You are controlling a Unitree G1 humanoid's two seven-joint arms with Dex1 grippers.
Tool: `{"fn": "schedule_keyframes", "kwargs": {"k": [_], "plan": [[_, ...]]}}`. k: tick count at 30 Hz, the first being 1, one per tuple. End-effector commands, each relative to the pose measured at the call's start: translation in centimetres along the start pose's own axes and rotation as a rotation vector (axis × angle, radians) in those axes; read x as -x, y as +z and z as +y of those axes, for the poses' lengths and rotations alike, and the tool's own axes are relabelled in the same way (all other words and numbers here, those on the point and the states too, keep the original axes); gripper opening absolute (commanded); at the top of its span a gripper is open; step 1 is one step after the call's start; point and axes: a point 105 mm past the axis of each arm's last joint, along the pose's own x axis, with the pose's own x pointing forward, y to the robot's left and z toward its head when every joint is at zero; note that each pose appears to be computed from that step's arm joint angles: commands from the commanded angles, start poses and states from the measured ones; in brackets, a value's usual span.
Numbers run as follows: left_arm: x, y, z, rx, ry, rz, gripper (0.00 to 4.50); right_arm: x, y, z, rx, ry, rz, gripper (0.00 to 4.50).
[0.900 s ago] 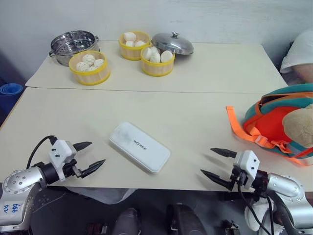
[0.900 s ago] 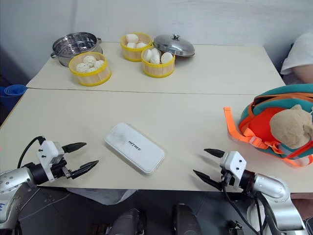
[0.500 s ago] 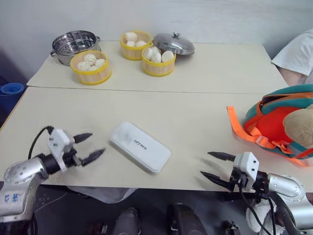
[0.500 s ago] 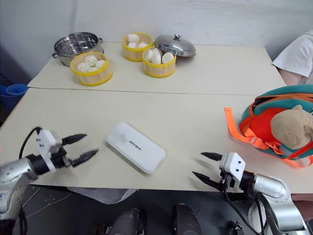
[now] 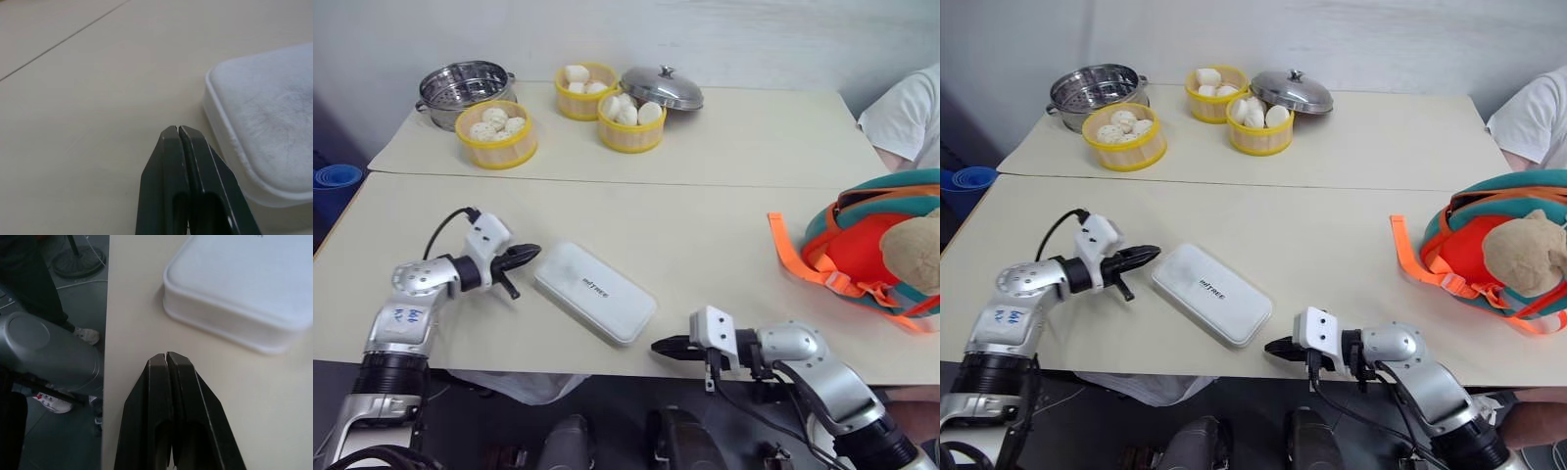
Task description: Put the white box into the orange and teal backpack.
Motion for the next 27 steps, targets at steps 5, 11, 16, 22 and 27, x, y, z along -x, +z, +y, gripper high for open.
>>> {"fn": "schedule_keyframes", "kwargs": {"k": [5, 11, 16, 22, 27], "plan": [[-0.1, 1.0, -1.7, -0.018, -0.097, -0.05, 0.01, 0.9, 0.1, -2.2, 0.028, -0.07, 0.041, 0.0], [1.5, 1.1, -4.8, 0.018, -0.221, -0.103, 0.01, 2.6, 0.4, -3.2, 0.027, -0.098, 0.047, 0.0], [1.4, 1.1, -7.6, 0.067, -0.246, -0.114, 0.01, 3.8, 0.4, -4.4, 0.015, -0.15, 0.062, 0.0], [1.3, 1.0, -9.1, 0.168, -0.22, -0.124, 0.01, 6.0, -0.9, -6.0, 0.015, -0.238, 0.138, 0.0], [2.8, -1.7, -7.5, 0.372, -0.109, 0.034, 1.21, 8.5, -2.1, -6.1, -0.007, -0.283, 0.182, 0.0]]}}
